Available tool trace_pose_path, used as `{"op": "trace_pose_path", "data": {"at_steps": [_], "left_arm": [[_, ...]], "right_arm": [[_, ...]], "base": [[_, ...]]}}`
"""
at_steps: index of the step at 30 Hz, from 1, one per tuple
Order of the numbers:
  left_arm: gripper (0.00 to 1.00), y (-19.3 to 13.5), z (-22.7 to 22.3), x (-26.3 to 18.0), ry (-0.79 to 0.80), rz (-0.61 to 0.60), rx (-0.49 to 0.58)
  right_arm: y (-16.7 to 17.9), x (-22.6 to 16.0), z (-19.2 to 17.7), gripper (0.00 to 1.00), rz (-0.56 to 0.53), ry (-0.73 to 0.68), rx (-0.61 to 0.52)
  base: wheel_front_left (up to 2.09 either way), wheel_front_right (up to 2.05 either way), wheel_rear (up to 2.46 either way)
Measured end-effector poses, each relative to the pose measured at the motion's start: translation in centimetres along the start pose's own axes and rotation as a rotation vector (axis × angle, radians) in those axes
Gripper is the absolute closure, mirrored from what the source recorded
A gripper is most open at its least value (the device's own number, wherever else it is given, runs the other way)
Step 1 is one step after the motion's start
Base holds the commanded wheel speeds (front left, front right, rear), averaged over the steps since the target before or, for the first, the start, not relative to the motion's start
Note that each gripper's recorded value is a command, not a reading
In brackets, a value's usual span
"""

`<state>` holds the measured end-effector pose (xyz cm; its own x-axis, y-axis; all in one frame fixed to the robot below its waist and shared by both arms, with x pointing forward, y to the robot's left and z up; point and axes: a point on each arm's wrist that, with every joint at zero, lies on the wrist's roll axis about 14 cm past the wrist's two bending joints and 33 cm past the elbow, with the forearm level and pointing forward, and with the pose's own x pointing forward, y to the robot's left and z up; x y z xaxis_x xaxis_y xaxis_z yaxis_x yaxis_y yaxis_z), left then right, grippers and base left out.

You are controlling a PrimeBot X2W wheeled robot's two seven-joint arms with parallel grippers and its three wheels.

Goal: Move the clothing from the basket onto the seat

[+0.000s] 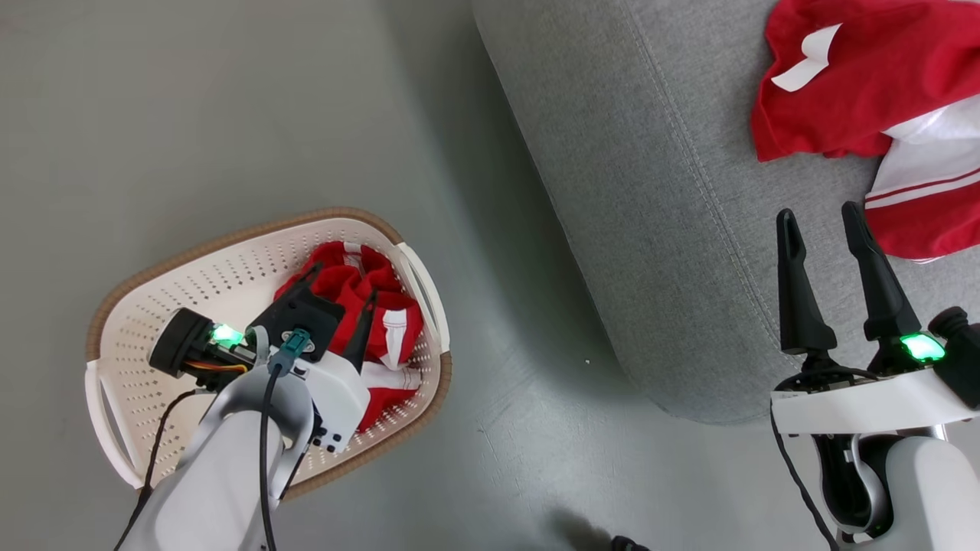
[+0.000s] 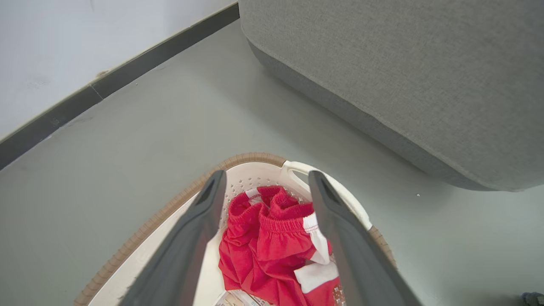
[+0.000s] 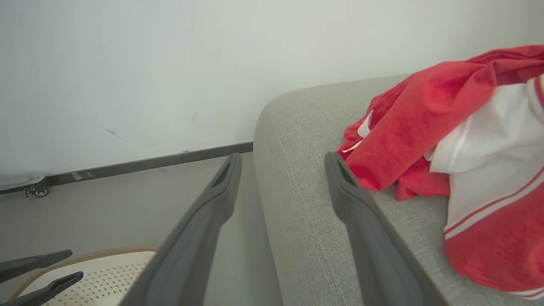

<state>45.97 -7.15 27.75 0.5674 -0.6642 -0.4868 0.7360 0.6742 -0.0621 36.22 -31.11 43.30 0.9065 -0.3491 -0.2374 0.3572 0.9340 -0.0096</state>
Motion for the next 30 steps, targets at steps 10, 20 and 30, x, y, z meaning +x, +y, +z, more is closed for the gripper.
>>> {"op": "trace_pose_path", "data": {"at_steps": [10, 20, 30], "left_arm": [[0.0, -0.7, -3.2, 1.6, 0.068, -0.047, 0.007], [0.0, -0.8, -6.6, 2.8, 0.155, -0.078, 0.039], [0.0, -1.4, -8.7, 3.8, 0.209, -0.128, 0.107]], "right_arm": [[-0.1, 0.7, -1.8, 0.0, -0.01, 0.038, -0.006], [-0.3, 1.3, -3.0, 0.0, -0.022, 0.061, -0.008], [-0.4, 2.1, -3.6, 0.0, -0.027, 0.066, -0.01]], "base": [[0.0, 0.0, 0.0], [0.0, 0.0, 0.0], [0.0, 0.0, 0.0]]}}
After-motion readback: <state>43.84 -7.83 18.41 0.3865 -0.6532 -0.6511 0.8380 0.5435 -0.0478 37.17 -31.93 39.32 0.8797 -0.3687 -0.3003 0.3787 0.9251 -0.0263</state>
